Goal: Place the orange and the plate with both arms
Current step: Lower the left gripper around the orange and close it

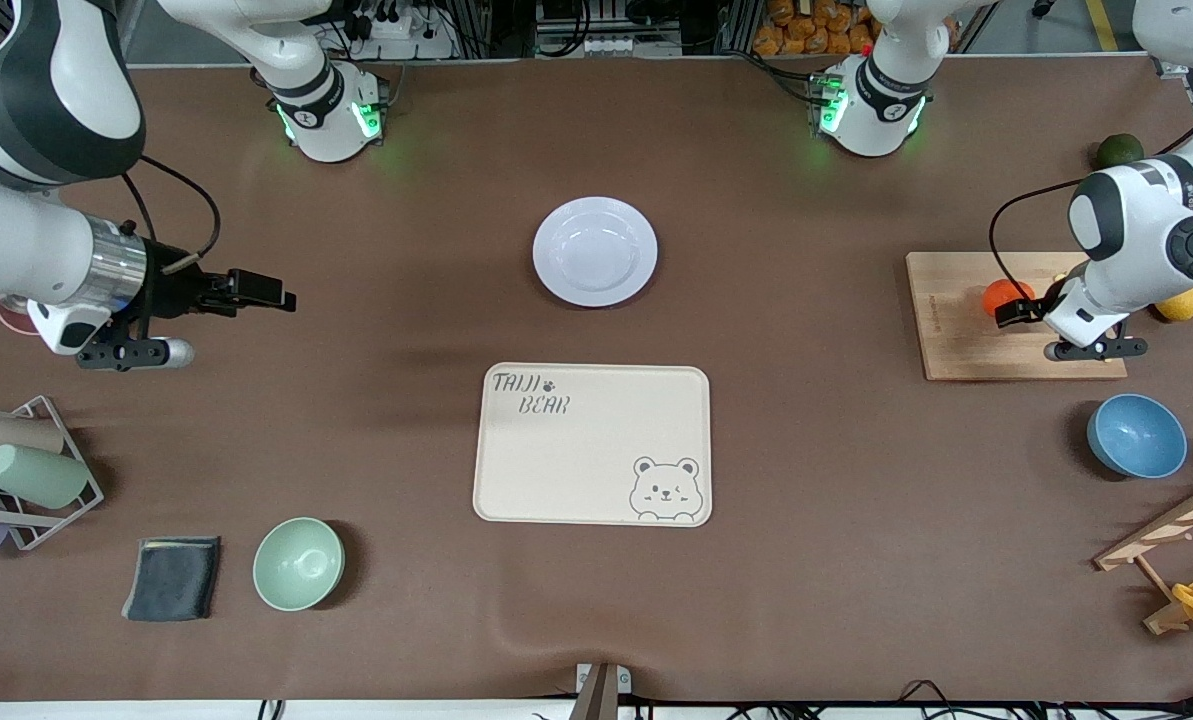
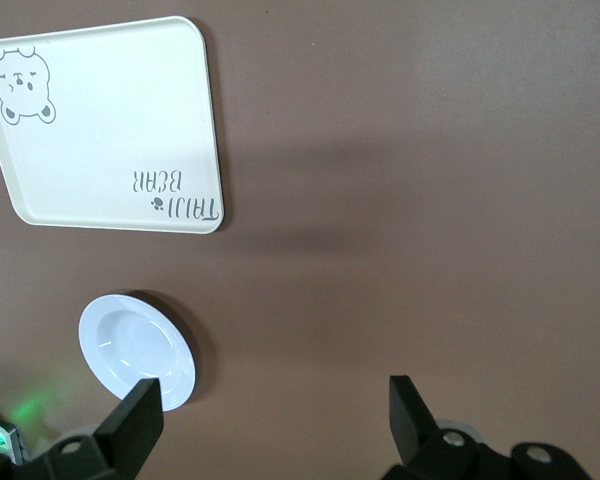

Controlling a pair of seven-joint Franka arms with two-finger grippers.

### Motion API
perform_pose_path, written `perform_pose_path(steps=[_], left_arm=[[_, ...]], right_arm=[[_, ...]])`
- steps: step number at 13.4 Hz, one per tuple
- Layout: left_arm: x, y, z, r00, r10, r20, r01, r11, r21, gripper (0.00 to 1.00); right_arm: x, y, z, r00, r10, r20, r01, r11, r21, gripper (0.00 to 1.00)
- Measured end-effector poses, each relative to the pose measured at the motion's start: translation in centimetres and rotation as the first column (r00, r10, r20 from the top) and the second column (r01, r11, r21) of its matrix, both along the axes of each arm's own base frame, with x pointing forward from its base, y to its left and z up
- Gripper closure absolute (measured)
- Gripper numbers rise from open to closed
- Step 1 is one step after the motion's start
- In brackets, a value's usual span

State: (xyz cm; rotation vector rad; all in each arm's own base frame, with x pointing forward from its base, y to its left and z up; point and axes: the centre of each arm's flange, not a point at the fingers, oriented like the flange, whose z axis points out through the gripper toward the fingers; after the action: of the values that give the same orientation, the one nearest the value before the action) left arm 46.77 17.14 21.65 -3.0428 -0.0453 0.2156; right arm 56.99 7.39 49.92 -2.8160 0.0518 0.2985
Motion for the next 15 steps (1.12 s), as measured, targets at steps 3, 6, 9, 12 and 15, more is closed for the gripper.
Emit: perform_pose_path(steps=[3,6,9,12,15], left_arm=[[0.0,0.1,0.0,1.0,0.001,0.0,-0.001,1.0,0.0,0.0],[0.0,0.0,-0.1,1.0,-0.001,-0.001,0.001,1.0,-0.001,0.0],[-0.1,0.0,-0.3,1.0,-0.001,-0.007,0.001,1.0,-0.002,0.0],[-0.2,-0.1,-0.8,1.0,-0.001,-0.016,0.0,1.0,-0.005,0.0],[-0.3,-0.1,-1.2,1.0,-0.001,-0.024,0.0,1.0,-0.008,0.0]], right_arm=[[0.0,0.0,0.0,1.0,-0.001,0.002,0.001,1.0,0.0,0.0],[0.0,-0.1,0.0,1.0,-0.002,0.003,0.002,1.0,0.0,0.0],[0.0,-0.1,0.0,1.0,-0.002,0.003,0.002,1.0,0.0,0.0],[0.0,-0.1,0.0,1.0,-0.002,0.003,0.002,1.0,0.0,0.0],[0.1,-0.1,0.0,1.0,-0.002,0.003,0.002,1.0,0.0,0.0]])
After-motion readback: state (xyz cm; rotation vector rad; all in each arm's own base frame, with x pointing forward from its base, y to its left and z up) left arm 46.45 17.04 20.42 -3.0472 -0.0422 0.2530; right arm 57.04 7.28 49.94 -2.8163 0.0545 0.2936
